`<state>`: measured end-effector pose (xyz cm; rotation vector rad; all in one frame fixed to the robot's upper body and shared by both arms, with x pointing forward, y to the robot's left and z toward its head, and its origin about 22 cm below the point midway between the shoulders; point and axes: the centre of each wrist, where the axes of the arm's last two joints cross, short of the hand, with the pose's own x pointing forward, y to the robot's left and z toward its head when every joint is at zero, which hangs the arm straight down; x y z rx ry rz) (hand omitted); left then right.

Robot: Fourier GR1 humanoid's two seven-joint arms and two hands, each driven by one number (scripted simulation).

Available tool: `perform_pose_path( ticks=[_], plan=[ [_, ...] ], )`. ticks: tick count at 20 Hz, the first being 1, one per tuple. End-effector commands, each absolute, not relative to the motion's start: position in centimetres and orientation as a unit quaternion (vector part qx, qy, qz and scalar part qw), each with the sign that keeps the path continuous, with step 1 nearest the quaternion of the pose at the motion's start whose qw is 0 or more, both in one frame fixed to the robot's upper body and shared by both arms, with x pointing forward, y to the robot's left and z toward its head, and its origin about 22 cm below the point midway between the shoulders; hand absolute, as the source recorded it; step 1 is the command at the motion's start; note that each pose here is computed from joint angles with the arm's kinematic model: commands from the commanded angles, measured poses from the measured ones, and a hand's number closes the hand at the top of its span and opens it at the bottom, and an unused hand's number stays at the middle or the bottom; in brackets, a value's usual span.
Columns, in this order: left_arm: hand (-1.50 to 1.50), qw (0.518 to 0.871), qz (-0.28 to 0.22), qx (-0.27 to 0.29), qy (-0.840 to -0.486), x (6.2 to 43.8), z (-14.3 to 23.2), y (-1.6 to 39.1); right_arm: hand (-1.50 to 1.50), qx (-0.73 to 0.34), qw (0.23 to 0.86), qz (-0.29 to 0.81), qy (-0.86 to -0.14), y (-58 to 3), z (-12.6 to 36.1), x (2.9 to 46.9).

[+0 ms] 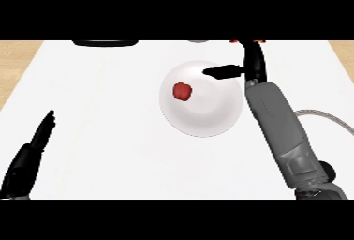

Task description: Pick the bell pepper from the placemat and place it in the plate

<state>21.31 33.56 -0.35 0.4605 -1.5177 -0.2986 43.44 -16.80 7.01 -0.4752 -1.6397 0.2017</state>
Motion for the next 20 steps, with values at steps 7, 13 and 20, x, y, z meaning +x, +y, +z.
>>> perform_pose_path(
  ticks=[7, 13, 20],
  plan=[
    [0.0, 0.69, -0.13, 0.208, -0.681, 23.2, -0.6, 32.8, -1.5, -0.143, 0.616, -0.006, -0.775, -31.0, 5.8, 41.0],
    [0.0, 0.694, -0.136, 0.205, -0.676, 22.1, -0.2, 32.9, -1.5, -0.147, 0.599, 0.019, -0.787, -35.4, 4.7, 39.8],
    [0.0, 0.686, -0.132, 0.215, -0.682, 23.3, -0.1, 33.2, -1.5, -0.156, 0.602, 0.016, -0.783, -41.0, 4.3, 37.6]
  ],
)
